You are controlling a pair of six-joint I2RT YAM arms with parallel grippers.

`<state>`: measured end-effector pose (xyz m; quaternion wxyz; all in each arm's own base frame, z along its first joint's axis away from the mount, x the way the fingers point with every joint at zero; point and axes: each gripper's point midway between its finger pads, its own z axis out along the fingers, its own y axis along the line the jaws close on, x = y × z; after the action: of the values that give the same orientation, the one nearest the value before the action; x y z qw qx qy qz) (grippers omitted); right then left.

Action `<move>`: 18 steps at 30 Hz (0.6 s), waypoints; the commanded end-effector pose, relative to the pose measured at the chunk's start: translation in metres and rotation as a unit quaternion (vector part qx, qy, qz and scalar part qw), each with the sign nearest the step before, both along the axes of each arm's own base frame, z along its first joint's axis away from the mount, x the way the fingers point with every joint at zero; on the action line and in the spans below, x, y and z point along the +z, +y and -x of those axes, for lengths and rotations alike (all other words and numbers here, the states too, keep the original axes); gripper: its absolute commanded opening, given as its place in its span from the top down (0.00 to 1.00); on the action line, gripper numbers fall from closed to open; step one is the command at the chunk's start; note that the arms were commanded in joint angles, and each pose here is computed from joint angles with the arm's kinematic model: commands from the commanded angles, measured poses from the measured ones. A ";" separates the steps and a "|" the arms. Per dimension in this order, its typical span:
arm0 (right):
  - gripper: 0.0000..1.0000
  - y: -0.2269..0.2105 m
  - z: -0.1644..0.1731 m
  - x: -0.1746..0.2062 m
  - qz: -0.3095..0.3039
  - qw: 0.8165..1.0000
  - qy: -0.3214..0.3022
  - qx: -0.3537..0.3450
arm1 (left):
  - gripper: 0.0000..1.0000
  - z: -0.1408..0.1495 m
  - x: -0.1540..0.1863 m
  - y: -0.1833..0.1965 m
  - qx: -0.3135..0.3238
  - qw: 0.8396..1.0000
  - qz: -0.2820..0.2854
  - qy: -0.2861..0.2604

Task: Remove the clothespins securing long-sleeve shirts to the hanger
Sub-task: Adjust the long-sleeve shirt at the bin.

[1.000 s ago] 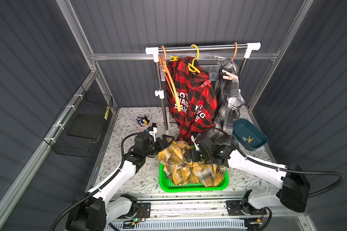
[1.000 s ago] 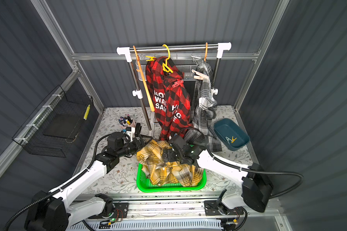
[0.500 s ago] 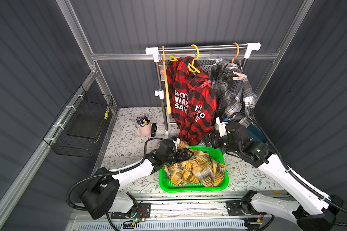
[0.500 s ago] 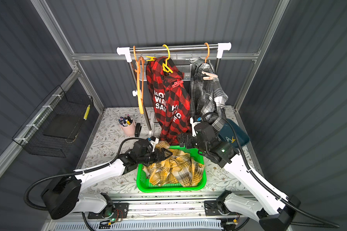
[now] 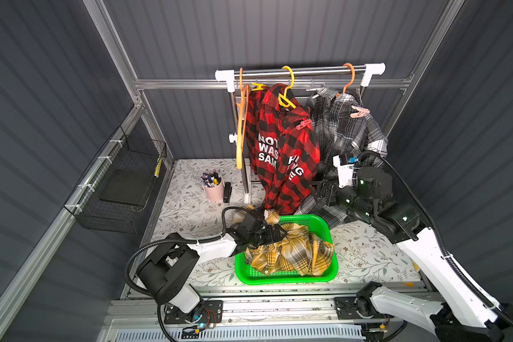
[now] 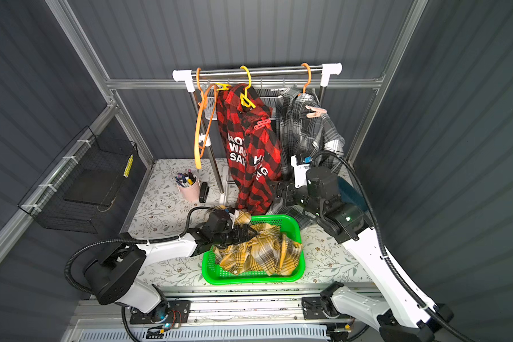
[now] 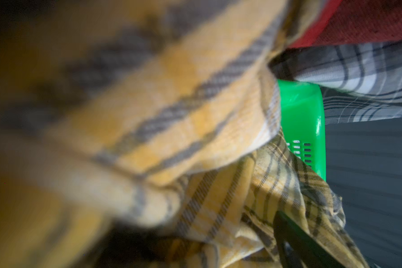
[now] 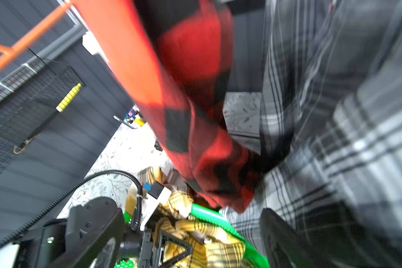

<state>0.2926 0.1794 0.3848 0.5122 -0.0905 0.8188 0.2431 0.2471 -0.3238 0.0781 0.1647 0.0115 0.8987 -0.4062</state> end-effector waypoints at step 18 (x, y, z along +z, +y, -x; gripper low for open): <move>0.23 0.027 -0.062 0.099 0.010 0.994 -0.105 0.020 | 0.01 -0.006 0.114 0.011 -0.029 0.987 0.012 -0.159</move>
<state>0.3506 0.2090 0.4709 0.5750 -0.1351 0.7695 0.2428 0.2509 -0.3177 0.1738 0.2652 0.0778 0.8599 -0.4291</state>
